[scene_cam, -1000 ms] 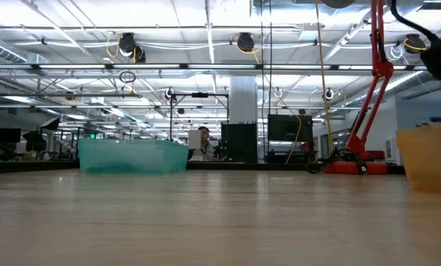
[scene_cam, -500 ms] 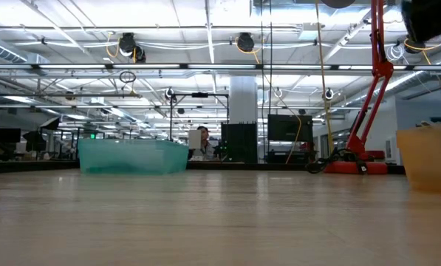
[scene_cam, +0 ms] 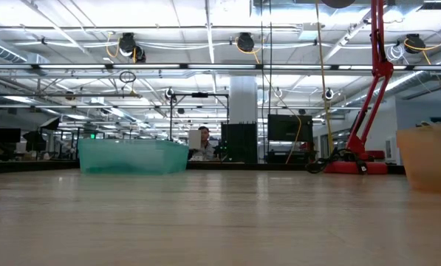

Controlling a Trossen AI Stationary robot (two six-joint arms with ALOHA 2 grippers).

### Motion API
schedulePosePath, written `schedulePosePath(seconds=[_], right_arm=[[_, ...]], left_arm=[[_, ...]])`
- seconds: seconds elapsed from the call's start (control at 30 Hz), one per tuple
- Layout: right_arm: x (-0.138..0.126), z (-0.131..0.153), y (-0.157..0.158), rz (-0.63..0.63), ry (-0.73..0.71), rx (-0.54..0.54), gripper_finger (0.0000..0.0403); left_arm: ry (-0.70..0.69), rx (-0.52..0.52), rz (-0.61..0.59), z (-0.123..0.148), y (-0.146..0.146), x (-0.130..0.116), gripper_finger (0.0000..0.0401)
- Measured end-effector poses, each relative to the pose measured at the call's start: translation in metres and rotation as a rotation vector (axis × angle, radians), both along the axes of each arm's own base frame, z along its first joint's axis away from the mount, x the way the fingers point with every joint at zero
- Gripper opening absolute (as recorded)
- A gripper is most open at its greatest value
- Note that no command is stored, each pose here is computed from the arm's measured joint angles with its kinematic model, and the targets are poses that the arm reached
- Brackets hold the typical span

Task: Pick & Place USB Port
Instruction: Adjust the orange bin

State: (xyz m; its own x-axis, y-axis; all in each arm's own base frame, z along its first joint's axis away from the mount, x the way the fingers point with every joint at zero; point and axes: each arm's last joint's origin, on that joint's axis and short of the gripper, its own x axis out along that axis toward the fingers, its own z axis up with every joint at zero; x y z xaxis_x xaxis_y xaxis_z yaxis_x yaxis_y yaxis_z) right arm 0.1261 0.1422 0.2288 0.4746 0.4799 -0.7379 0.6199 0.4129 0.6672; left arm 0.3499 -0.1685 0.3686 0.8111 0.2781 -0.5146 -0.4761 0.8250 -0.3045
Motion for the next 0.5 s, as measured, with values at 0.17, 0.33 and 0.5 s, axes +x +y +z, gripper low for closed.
schedulePosePath(seconds=[0.17, 0.33, 0.5], right_arm=[[0.025, -0.001, -0.003, -0.021, -0.120, -0.034, 0.0000], [0.037, -0.005, -0.030, -0.112, -0.116, -0.239, 0.0000], [0.040, -0.001, -0.066, -0.212, -0.123, -0.426, 0.0000]], left_arm=[[0.010, -0.011, 0.005, -0.002, 0.006, 0.005, 0.0092], [0.039, -0.017, -0.009, -0.010, 0.007, 0.012, 0.0092], [0.064, -0.047, -0.032, -0.019, 0.006, 0.020, 0.0092]])
